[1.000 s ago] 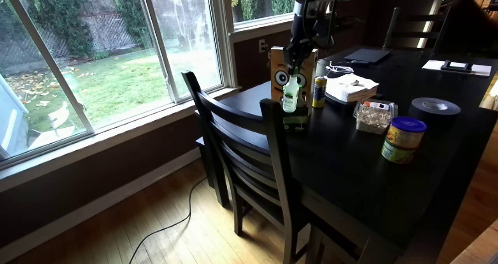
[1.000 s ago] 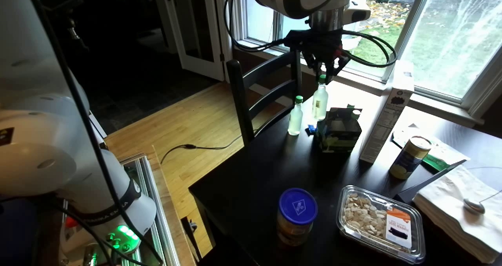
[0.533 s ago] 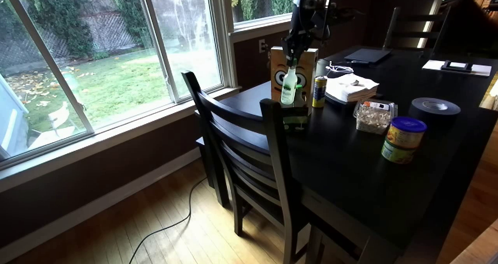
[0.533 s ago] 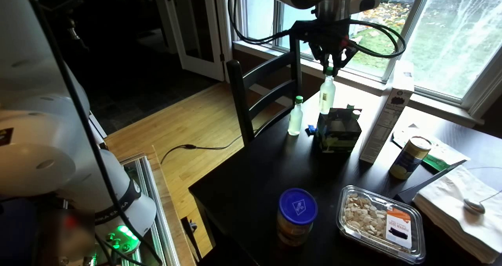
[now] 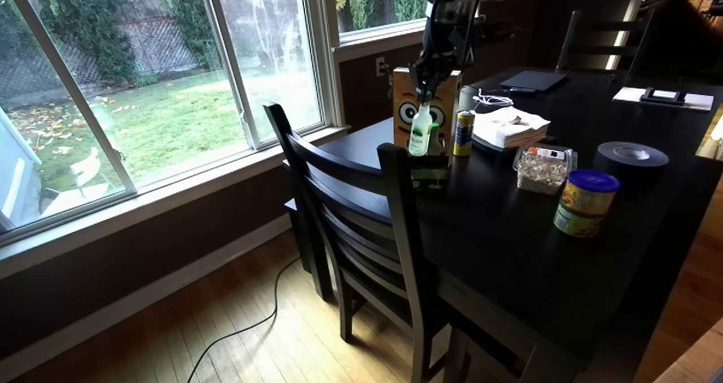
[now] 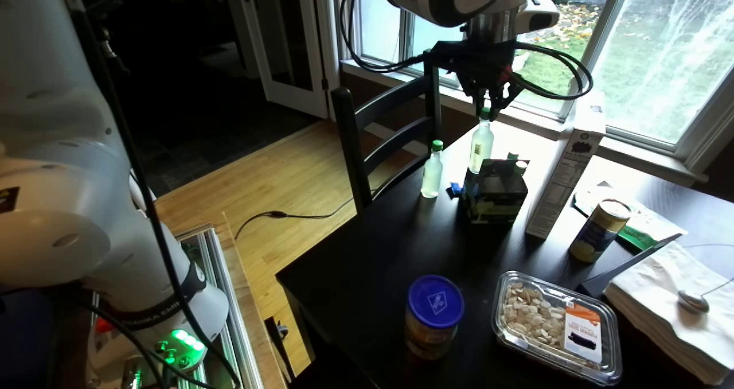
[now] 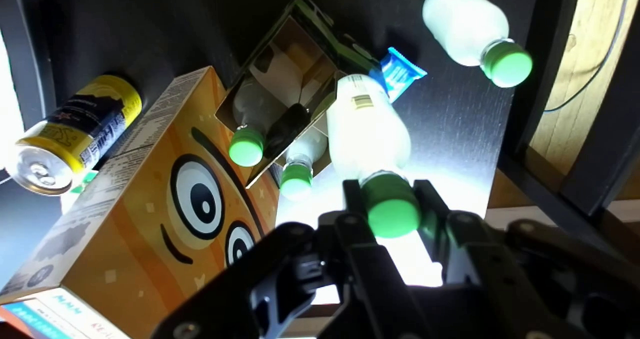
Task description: Put the clear bottle in the bottle packaging
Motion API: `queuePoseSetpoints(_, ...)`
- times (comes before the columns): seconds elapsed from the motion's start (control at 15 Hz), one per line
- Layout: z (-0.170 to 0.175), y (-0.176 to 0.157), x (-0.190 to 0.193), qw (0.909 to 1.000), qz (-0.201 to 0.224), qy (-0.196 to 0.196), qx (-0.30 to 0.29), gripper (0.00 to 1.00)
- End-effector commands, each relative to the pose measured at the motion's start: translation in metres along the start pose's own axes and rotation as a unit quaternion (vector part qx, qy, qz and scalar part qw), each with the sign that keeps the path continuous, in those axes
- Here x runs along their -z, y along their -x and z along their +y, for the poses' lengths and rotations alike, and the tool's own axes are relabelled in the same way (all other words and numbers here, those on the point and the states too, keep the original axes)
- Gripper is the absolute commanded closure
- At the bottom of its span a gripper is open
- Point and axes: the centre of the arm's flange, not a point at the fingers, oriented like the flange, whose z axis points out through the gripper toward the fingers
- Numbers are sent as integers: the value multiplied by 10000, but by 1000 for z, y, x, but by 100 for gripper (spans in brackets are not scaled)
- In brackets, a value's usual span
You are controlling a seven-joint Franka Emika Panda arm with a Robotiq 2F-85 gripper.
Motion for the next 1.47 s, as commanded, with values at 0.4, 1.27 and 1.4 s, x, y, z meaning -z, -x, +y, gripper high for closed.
queuePoseSetpoints(0.4, 5, -15, -11, 9997, 198, 14, -141, 92)
queuePoseSetpoints(1.27, 19, -19, -65, 9995, -252, -130, -148, 92)
queuePoseSetpoints(1.4, 23, -22, -78, 9991, -344, -153, -169, 92)
